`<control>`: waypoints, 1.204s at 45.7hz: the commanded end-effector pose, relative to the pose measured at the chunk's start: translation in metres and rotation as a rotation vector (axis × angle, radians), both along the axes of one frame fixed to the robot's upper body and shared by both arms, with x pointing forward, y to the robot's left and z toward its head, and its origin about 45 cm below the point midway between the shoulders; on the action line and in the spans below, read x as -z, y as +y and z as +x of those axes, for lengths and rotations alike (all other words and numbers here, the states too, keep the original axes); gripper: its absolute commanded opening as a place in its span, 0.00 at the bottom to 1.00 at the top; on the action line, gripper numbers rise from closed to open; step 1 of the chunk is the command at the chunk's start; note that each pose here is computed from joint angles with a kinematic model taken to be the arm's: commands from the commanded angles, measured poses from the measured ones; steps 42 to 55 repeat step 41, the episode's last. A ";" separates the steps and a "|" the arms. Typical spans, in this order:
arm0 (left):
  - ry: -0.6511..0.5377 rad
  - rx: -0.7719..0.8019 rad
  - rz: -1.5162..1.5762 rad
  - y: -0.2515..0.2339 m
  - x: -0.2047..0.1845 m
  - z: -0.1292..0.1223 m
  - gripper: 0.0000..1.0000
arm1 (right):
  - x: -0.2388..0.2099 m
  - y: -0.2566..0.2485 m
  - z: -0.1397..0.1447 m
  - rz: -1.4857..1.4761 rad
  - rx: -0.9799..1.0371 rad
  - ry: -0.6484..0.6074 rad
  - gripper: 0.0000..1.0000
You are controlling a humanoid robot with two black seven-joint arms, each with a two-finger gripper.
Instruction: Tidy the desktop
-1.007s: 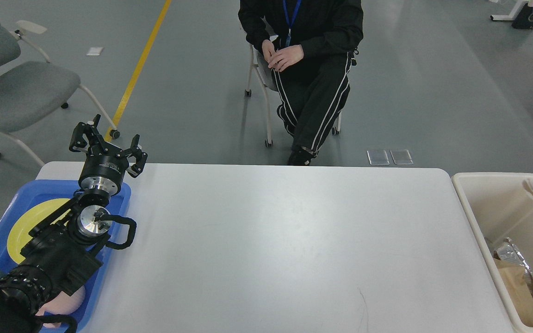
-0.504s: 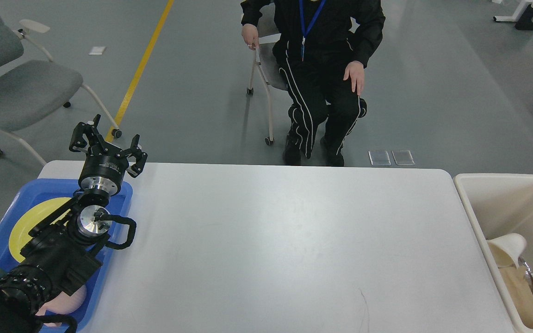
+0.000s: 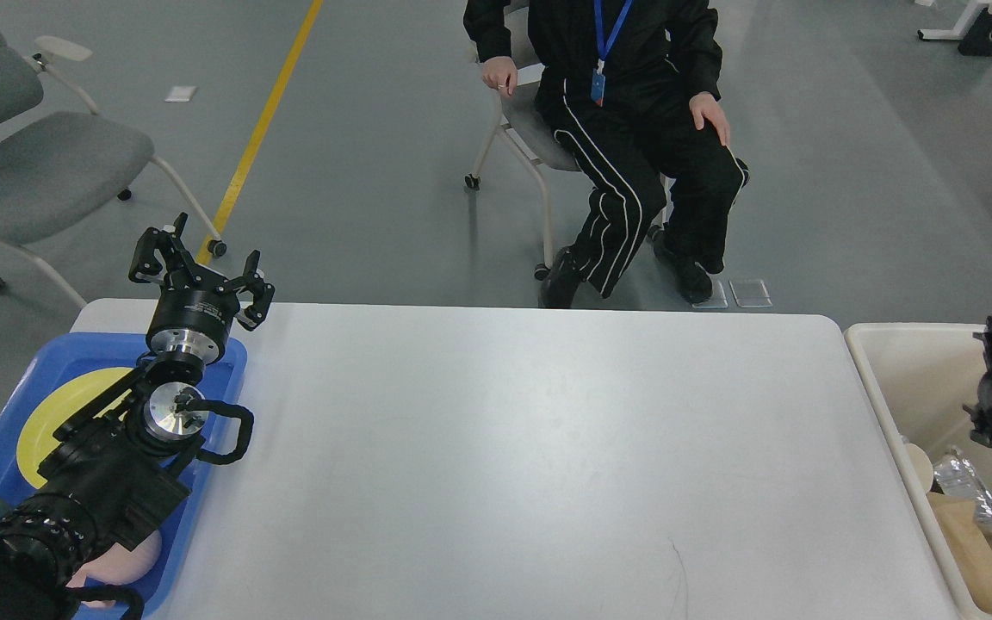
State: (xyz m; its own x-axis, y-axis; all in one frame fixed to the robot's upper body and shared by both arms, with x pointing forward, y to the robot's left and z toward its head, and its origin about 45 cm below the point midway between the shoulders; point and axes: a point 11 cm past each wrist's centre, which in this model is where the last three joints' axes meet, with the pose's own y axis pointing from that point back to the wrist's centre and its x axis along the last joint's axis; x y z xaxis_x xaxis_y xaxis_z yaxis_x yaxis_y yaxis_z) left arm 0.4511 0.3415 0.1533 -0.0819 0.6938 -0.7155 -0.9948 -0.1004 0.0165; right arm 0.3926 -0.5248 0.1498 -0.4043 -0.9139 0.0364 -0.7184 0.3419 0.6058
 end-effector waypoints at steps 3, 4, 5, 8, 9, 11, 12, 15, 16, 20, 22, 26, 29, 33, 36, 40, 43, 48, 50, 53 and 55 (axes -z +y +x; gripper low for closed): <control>0.000 0.001 0.000 0.000 0.000 0.000 0.96 | -0.042 0.057 0.049 0.290 0.022 -0.348 1.00; 0.000 0.000 0.001 0.000 0.000 0.000 0.96 | -0.047 0.064 0.053 0.311 0.015 -0.387 1.00; 0.000 0.000 0.001 0.000 0.000 0.000 0.96 | -0.053 0.068 0.057 0.327 0.011 -0.429 1.00; -0.001 0.000 0.000 0.000 0.000 0.000 0.96 | -0.065 0.083 0.061 0.358 -0.004 -0.538 1.00; -0.001 -0.001 0.001 0.001 0.000 0.000 0.96 | -0.067 0.088 0.060 0.365 -0.007 -0.569 1.00; 0.000 0.000 0.001 0.000 0.000 0.000 0.96 | -0.070 0.095 0.060 0.373 -0.013 -0.624 1.00; -0.001 -0.001 0.001 0.001 0.000 0.000 0.96 | -0.071 0.099 0.060 0.374 -0.018 -0.646 1.00; -0.001 -0.001 0.001 0.001 0.000 0.000 0.96 | -0.073 0.102 0.059 0.364 -0.010 -0.702 1.00; -0.001 -0.001 0.001 0.001 0.000 0.000 0.96 | -0.072 0.104 0.059 0.363 -0.006 -0.713 1.00; 0.000 0.000 0.001 0.000 0.000 0.000 0.96 | -0.067 0.115 0.060 0.373 0.003 -0.740 1.00; -0.001 0.000 0.000 0.000 0.000 0.000 0.96 | -0.061 0.116 0.057 0.375 0.006 -0.732 1.00; -0.001 0.000 0.000 0.000 0.000 0.000 0.96 | -0.049 0.115 0.050 0.372 0.010 -0.714 1.00; 0.000 0.001 0.000 0.000 0.000 0.000 0.96 | -0.050 0.116 0.049 0.379 -0.002 -0.730 1.00; 0.000 0.000 0.001 0.000 0.000 0.000 0.96 | -0.053 0.116 0.050 0.383 -0.012 -0.754 1.00; 0.000 0.000 0.001 0.000 0.000 0.000 0.96 | -0.053 0.116 0.049 0.379 -0.008 -0.764 1.00; 0.000 0.001 0.000 0.000 0.000 0.000 0.96 | -0.052 0.118 0.050 0.382 -0.006 -0.769 1.00; 0.000 0.001 0.000 0.000 0.000 0.000 0.96 | -0.053 0.120 0.051 0.385 -0.008 -0.771 1.00; 0.000 0.001 0.000 0.000 0.000 0.000 0.96 | -0.053 0.120 0.051 0.385 -0.008 -0.771 1.00; 0.000 0.001 0.000 0.000 0.000 0.000 0.96 | -0.053 0.120 0.051 0.385 -0.008 -0.771 1.00; 0.000 0.001 0.000 0.000 0.000 0.000 0.96 | -0.053 0.120 0.051 0.385 -0.008 -0.771 1.00; 0.000 0.001 0.000 0.000 0.000 0.000 0.96 | -0.053 0.120 0.051 0.385 -0.008 -0.771 1.00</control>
